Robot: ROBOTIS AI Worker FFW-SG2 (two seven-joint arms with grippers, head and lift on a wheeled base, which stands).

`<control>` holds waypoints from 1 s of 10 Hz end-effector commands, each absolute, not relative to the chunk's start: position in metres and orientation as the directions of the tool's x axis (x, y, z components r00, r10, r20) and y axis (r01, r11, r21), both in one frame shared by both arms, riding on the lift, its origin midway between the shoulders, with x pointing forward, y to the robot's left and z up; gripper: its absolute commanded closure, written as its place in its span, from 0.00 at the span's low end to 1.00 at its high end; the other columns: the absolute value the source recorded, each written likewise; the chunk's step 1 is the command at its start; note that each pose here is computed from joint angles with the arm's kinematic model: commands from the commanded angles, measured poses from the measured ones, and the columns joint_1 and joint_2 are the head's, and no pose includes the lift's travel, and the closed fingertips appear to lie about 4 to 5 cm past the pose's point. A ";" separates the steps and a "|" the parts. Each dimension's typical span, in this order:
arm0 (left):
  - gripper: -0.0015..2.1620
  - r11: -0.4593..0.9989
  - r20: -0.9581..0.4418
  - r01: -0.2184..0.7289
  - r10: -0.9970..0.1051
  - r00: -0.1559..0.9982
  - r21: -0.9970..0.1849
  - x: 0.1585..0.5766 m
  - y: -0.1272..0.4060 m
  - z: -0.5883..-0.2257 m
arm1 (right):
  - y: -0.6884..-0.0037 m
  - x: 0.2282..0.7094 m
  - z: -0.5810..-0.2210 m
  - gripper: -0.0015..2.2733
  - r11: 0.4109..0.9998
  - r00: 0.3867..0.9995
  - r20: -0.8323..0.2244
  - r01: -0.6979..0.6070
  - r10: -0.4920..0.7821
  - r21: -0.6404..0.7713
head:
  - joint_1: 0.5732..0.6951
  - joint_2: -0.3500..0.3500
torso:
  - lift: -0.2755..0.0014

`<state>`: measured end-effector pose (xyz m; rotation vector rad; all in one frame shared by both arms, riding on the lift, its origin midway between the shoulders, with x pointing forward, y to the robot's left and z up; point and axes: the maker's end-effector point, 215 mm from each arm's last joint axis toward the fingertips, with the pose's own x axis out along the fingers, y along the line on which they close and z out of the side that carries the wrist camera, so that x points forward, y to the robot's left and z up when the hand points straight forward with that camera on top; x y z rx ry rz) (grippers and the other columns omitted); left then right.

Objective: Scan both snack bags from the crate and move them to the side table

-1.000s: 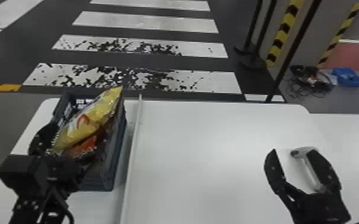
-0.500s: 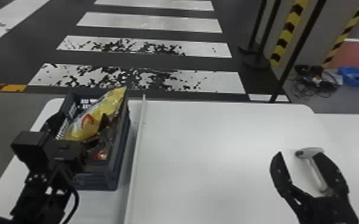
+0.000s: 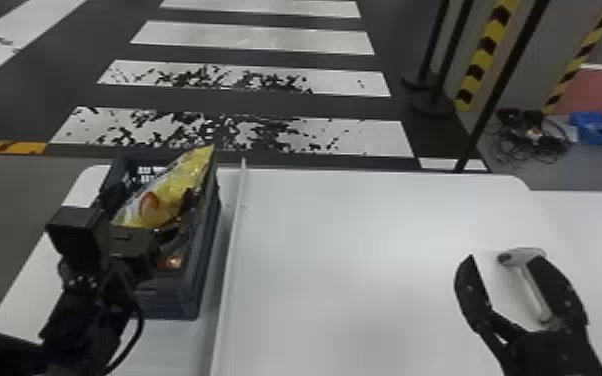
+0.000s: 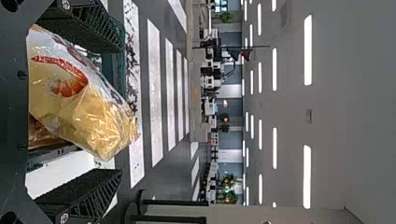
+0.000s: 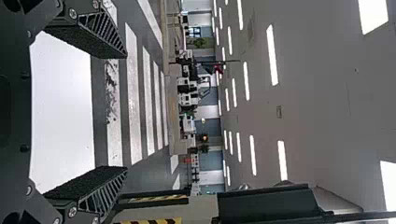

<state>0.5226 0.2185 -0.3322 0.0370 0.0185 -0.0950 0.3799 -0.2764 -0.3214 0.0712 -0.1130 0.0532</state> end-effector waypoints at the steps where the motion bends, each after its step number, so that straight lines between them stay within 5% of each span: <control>1: 0.04 0.994 -0.047 0.107 -0.105 0.993 0.034 0.531 0.211 -0.342 | -0.275 0.380 -0.320 0.07 0.996 0.992 0.117 -0.060 0.051 0.070 | 1.00 0.40 | 0.65; 7: 0.04 0.993 -0.133 0.108 -0.100 0.986 0.053 0.552 0.204 -0.365 | -0.274 0.379 -0.314 0.07 0.996 0.990 0.126 -0.068 0.060 0.063 | 1.00 0.38 | 0.65; 9: 0.21 0.991 -0.164 0.113 -0.101 0.981 0.065 0.552 0.204 -0.373 | -0.274 0.379 -0.314 0.07 0.996 0.990 0.126 -0.069 0.061 0.062 | 1.00 0.38 | 0.65; 10: 0.48 0.991 -0.162 0.118 -0.106 0.981 0.062 0.552 0.203 -0.372 | -0.274 0.379 -0.314 0.07 0.996 0.990 0.125 -0.071 0.062 0.063 | 1.00 0.38 | 0.65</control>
